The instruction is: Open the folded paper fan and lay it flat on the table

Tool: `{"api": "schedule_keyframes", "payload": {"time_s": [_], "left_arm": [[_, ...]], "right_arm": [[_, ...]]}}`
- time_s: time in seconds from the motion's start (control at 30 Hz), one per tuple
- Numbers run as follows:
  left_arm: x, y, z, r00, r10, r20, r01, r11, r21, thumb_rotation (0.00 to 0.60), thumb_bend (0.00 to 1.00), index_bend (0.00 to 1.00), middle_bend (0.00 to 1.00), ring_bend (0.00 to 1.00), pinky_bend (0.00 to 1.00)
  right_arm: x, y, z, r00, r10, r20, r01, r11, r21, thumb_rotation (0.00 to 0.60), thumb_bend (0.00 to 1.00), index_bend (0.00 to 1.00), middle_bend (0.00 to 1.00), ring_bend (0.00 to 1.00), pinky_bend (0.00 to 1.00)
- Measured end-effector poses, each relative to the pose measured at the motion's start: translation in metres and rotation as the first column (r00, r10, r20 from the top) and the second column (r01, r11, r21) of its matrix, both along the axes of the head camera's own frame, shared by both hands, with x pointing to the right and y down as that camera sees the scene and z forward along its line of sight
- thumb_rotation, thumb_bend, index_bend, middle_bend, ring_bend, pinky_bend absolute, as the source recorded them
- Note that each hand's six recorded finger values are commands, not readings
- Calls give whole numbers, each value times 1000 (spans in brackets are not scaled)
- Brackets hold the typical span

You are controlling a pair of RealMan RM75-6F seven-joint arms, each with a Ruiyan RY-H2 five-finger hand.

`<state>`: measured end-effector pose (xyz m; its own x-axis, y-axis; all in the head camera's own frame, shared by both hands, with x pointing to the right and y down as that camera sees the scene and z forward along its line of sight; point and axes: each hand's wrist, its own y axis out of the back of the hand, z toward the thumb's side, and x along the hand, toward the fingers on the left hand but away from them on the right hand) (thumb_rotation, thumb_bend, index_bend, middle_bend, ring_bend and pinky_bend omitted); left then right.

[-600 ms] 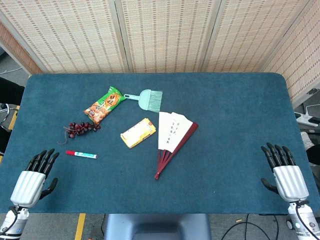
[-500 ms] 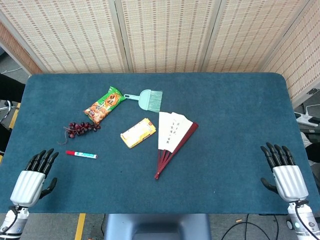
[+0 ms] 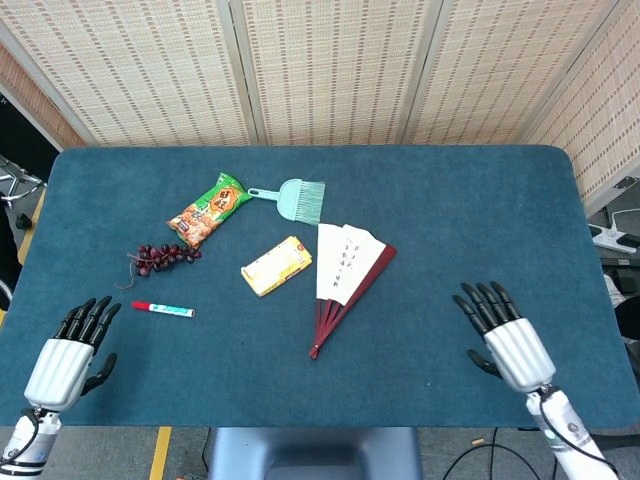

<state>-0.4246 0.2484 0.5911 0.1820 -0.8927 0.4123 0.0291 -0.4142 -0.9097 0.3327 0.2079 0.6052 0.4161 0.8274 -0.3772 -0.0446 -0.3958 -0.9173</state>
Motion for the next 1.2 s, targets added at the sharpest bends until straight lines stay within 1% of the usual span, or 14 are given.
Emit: {"api": "schedule_keyframes", "payload": {"time_s": [0.1, 0.2, 0.27, 0.33, 0.43, 0.57, 0.7, 0.83, 0.97, 1.03, 1.1, 1.2], "left_arm": [[0, -2, 0, 1000, -7, -4, 7, 1000, 0, 600, 407, 0, 0, 0, 131], [-3, -1, -1, 1000, -11, -4, 11, 1000, 1, 600, 407, 0, 0, 0, 131], [-3, -1, -1, 1000, -12, -3, 12, 1000, 1, 600, 407, 0, 0, 0, 131], [-4, -2, -1, 1000, -17, -1, 17, 1000, -1, 600, 408, 0, 0, 0, 130], [-6, -4, 0, 1000, -30, 7, 30, 1000, -5, 600, 408, 0, 0, 0, 131], [-8, -5, 1, 999, -38, 18, 38, 999, -12, 600, 409, 0, 0, 0, 131], [-8, -7, 5, 998, -45, 32, 46, 999, -25, 600, 408, 0, 1, 0, 131], [-9, -7, 5, 998, -48, 35, 48, 998, -26, 600, 408, 0, 2, 0, 131], [-11, -5, 8, 998, -52, 43, 54, 998, -35, 600, 409, 0, 0, 0, 132], [-13, -6, 9, 997, -55, 47, 57, 998, -39, 600, 408, 0, 0, 0, 132], [-13, -6, 9, 997, -56, 47, 58, 998, -38, 600, 408, 0, 0, 0, 131], [-14, -7, 9, 997, -59, 50, 61, 997, -38, 600, 409, 0, 0, 0, 131]], "right_arm": [[-32, -13, 20, 996, -90, 3, 90, 996, 2, 600, 118, 291, 56, 0, 0], [-64, -31, 38, 987, -161, -5, 161, 986, 32, 600, 118, 340, 56, 0, 0], [-72, -37, 45, 984, -176, -17, 177, 983, 44, 600, 119, 369, 56, 0, 0], [-78, -41, 50, 983, -183, -22, 184, 982, 50, 600, 120, 393, 57, 0, 0], [-90, -50, 63, 980, -196, -26, 197, 979, 54, 600, 120, 402, 57, 0, 0], [-105, -64, 91, 975, -217, -47, 219, 974, 56, 600, 120, 402, 56, 0, 0], [-118, -74, 116, 970, -233, -77, 238, 969, 66, 600, 119, 407, 57, 0, 0], [-136, -77, 136, 969, -236, -73, 240, 969, 62, 600, 120, 414, 57, 0, 0], [-158, -75, 150, 973, -230, -36, 231, 972, 48, 600, 121, 426, 56, 0, 0], [-166, -75, 153, 973, -231, -26, 232, 972, 46, 600, 146, 431, 57, 0, 0], [-172, -75, 156, 971, -235, -30, 236, 971, 47, 600, 205, 440, 57, 0, 0], [-177, -76, 161, 970, -239, -45, 241, 970, 42, 600, 223, 449, 57, 0, 0]]}}
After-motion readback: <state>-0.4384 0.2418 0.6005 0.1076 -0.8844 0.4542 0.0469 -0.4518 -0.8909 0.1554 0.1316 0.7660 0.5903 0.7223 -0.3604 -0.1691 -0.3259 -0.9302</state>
